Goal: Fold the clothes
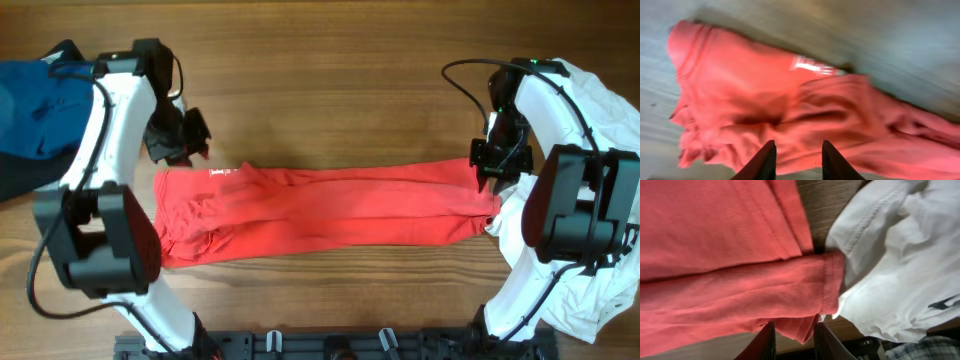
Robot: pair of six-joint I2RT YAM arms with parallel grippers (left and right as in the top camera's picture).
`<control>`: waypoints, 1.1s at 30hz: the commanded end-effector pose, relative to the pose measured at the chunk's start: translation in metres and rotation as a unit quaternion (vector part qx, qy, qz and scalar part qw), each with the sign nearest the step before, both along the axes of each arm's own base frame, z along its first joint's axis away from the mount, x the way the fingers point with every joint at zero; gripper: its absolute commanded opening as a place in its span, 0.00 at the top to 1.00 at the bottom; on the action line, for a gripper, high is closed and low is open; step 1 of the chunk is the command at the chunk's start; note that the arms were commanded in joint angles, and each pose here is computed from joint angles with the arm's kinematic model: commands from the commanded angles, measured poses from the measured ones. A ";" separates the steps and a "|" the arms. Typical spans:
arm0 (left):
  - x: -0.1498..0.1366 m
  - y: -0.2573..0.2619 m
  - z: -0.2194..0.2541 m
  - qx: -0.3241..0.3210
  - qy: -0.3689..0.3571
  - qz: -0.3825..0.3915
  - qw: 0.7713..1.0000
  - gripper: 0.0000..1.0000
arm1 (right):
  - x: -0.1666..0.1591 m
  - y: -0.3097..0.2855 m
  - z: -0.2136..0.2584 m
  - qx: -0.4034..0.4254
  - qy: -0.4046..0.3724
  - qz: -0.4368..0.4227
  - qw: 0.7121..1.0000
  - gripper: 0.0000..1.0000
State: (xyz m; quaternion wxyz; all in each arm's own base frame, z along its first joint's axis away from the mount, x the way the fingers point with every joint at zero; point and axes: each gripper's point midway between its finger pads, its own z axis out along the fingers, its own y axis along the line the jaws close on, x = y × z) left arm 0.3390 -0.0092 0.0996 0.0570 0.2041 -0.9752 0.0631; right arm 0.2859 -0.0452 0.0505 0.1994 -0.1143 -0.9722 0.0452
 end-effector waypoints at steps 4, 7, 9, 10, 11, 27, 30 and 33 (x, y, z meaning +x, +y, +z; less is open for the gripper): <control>0.010 -0.063 0.003 -0.032 -0.032 -0.054 0.998 0.65 | 0.003 0.005 0.005 0.018 -0.017 0.003 1.000 0.74; -0.001 -0.069 -0.008 0.022 -0.005 0.026 0.999 0.68 | 0.003 0.005 0.005 0.021 -0.016 0.010 1.000 0.74; -0.005 -0.076 -0.023 0.030 0.000 0.050 0.998 0.67 | 0.003 0.005 0.005 0.021 -0.016 0.010 1.000 0.74; -0.009 -0.079 -0.031 0.029 0.004 0.050 0.998 0.67 | 0.003 0.005 0.005 0.021 -0.017 0.010 1.000 0.73; -0.012 -0.081 -0.036 0.028 0.006 0.047 0.998 0.67 | 0.003 0.005 0.005 0.021 -0.017 0.010 1.000 0.73; -0.016 -0.104 -0.098 -0.004 -0.037 0.034 0.999 0.75 | 0.004 0.005 0.004 0.020 -0.019 0.010 1.000 0.73; -0.020 -0.122 -0.095 -0.037 -0.031 0.015 0.999 0.96 | 0.004 0.005 0.004 0.020 -0.019 0.010 1.000 0.73; -0.026 -0.125 -0.081 -0.052 -0.034 -0.010 0.998 0.96 | 0.004 0.005 0.004 0.020 -0.020 0.010 1.000 0.73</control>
